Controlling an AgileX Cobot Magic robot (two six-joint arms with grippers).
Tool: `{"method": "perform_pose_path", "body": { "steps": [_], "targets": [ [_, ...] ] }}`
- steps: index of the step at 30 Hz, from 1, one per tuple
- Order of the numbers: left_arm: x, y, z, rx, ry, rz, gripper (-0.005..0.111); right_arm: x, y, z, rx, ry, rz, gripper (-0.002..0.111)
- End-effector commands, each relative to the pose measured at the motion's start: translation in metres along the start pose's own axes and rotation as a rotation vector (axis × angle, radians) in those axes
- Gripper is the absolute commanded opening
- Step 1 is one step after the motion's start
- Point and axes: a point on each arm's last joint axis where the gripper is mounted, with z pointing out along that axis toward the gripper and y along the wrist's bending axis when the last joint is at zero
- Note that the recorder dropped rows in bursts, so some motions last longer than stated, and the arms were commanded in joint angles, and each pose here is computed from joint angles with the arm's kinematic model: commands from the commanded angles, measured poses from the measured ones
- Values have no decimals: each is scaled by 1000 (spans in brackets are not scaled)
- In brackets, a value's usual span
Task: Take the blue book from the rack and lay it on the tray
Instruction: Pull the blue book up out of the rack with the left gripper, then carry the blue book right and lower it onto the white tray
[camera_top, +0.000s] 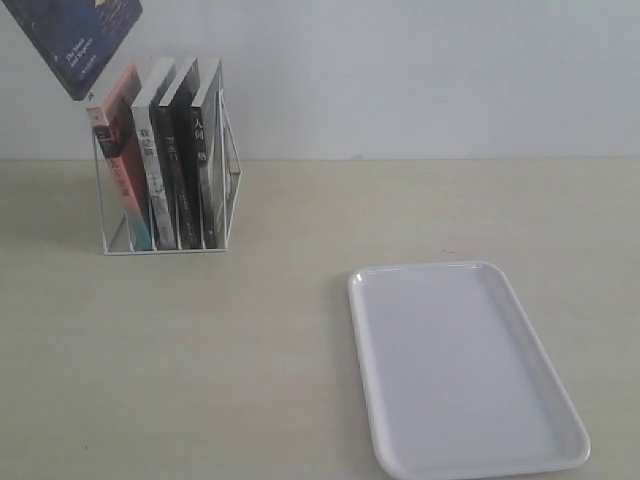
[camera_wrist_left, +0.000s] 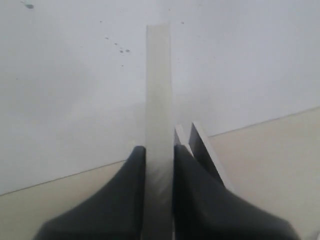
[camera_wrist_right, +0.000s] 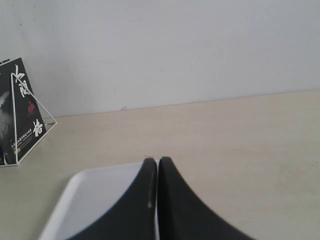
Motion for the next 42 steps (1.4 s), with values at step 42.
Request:
{"method": "perform_pose_path", "body": {
  "steps": [42],
  "targets": [
    [57, -163, 90, 940, 291, 192, 5, -2, 0, -1, -1, -19, -3, 0]
  ]
}}
